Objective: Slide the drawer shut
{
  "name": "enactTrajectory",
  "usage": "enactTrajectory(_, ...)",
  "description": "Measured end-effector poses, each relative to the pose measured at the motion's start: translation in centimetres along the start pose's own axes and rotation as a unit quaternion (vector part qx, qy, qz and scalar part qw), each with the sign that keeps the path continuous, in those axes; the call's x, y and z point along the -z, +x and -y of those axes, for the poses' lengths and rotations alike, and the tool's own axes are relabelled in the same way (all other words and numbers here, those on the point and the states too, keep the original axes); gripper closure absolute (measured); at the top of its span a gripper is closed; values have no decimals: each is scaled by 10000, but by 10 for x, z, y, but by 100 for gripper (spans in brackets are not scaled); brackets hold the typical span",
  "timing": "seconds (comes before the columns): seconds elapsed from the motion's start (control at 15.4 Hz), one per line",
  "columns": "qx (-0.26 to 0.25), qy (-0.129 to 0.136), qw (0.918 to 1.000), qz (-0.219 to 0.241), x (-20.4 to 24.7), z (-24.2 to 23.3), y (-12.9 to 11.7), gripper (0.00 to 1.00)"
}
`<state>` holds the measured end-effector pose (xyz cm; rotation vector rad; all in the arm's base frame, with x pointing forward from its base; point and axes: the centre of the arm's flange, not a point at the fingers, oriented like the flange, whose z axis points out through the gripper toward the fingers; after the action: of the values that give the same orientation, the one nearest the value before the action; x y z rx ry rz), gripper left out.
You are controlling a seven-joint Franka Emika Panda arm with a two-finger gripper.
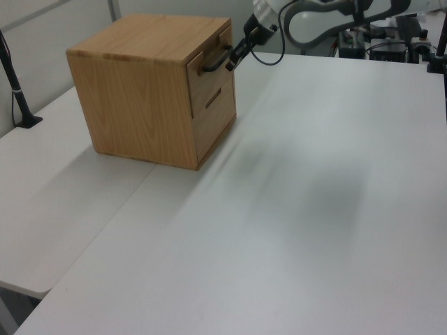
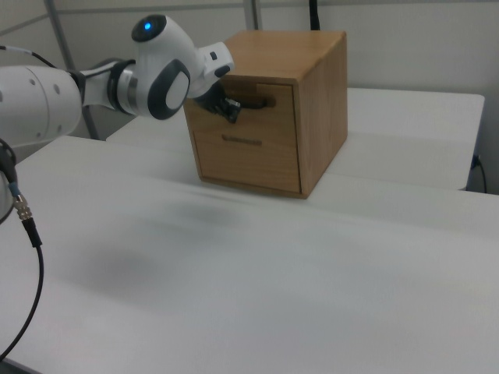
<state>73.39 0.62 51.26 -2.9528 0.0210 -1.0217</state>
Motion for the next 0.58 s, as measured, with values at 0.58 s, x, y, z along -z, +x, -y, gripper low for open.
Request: enactTrajectory(0.58, 56, -20, 9746, 2239, 91, -4, -34, 99)
